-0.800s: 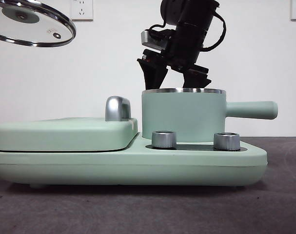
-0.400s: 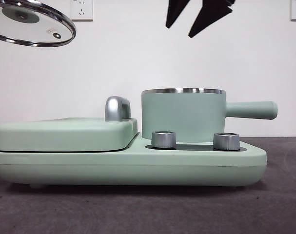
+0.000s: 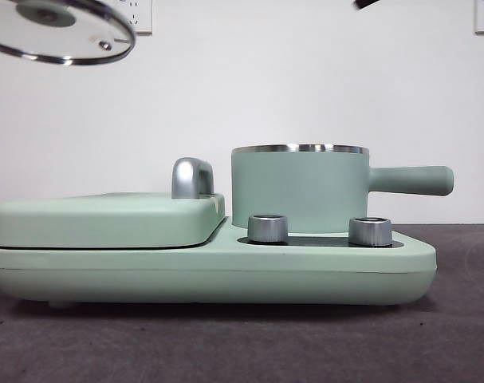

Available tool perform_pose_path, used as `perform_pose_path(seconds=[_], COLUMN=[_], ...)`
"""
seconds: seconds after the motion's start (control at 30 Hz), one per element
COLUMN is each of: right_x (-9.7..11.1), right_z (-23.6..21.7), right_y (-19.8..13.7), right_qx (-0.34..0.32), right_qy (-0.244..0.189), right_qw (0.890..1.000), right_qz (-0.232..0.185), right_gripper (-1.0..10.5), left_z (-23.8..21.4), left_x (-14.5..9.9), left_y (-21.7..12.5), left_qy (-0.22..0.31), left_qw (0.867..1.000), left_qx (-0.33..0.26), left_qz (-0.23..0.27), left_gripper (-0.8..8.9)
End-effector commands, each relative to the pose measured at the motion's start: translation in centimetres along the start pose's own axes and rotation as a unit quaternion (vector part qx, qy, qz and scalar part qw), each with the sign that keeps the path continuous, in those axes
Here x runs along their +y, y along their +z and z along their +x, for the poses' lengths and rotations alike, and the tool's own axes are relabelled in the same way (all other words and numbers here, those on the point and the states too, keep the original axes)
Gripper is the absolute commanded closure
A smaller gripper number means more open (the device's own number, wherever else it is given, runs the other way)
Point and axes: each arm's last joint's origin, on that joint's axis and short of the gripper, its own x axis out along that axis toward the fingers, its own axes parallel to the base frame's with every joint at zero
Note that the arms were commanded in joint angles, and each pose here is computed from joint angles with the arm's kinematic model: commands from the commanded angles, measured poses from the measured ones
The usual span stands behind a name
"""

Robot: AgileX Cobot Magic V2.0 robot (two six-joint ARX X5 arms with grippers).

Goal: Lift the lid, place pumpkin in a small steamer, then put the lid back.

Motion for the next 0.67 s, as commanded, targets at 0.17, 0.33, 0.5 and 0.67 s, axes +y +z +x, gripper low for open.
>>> perform_pose_path(seconds=[0.17,0.33,0.5,0.67], right_x=[0.7,1.1,1.4,1.5], right_z=[-3.5,-5.6,-6.9,-7.4], right_y=[-3.5,-5.8,-7.2,-7.5], right_qx=[-0.020,-0.013,0.005,0.012], right_qy=[-0.035,-0.067,-0.068,-0.070], right_qw=[0.999,0.998,0.997,0.997], right_qz=[0.010,0.016,0.026,0.036], right_gripper=[6.4,6.7,6.7,6.7], left_z=[2.0,4.1,6.6,9.4], left_x=[-0.8,-2.1,-3.7,-5.5], left_y=[1.2,1.5,1.3,1.1], left_qy=[-0.026,-0.065,-0.098,-0.126], left_qw=[0.999,0.996,0.993,0.990], left_qx=[-0.040,-0.056,-0.064,-0.053], left_qz=[0.009,0.019,0.028,0.036], left_gripper=[7.99,7.99,7.99,7.99])
